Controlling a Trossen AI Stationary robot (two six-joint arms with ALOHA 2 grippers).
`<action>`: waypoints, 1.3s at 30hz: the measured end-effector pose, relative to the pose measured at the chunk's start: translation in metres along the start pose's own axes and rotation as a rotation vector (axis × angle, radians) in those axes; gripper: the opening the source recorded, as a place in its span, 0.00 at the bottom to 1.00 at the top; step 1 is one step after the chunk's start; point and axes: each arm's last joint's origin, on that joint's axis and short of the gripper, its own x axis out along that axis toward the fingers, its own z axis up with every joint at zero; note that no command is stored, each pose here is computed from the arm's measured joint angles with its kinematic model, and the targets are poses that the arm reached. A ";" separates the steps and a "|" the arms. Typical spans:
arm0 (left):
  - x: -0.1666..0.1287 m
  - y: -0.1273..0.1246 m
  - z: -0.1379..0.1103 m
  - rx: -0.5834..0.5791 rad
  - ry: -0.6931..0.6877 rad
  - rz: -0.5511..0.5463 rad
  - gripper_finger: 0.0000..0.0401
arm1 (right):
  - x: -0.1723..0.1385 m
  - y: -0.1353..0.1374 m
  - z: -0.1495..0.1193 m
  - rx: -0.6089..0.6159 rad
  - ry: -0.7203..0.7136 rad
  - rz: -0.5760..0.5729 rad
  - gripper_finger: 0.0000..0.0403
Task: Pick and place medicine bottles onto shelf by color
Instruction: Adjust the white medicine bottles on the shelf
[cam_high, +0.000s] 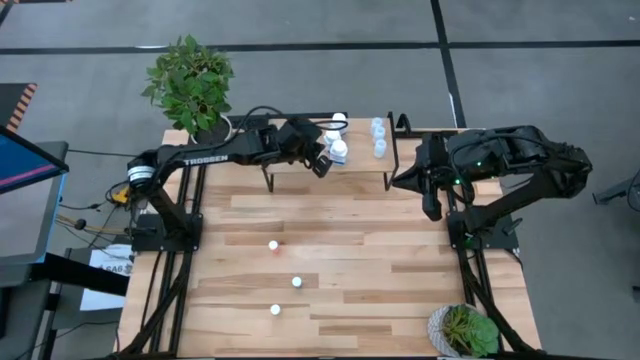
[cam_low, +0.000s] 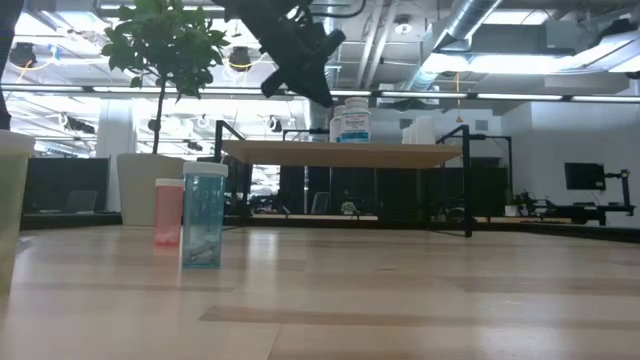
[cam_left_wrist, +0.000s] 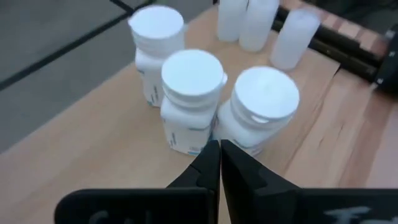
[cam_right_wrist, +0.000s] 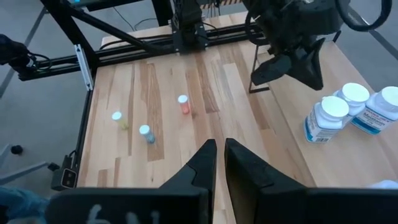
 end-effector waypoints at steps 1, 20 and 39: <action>0.000 0.000 0.000 0.008 0.004 0.000 0.00 | 0.000 0.000 0.000 0.001 0.000 0.001 0.13; 0.030 0.010 -0.003 0.035 0.015 0.039 0.00 | 0.000 0.000 0.000 0.000 0.001 0.000 0.13; 0.035 0.025 0.007 0.046 -0.052 0.075 0.00 | 0.000 0.000 0.000 0.000 0.001 0.000 0.13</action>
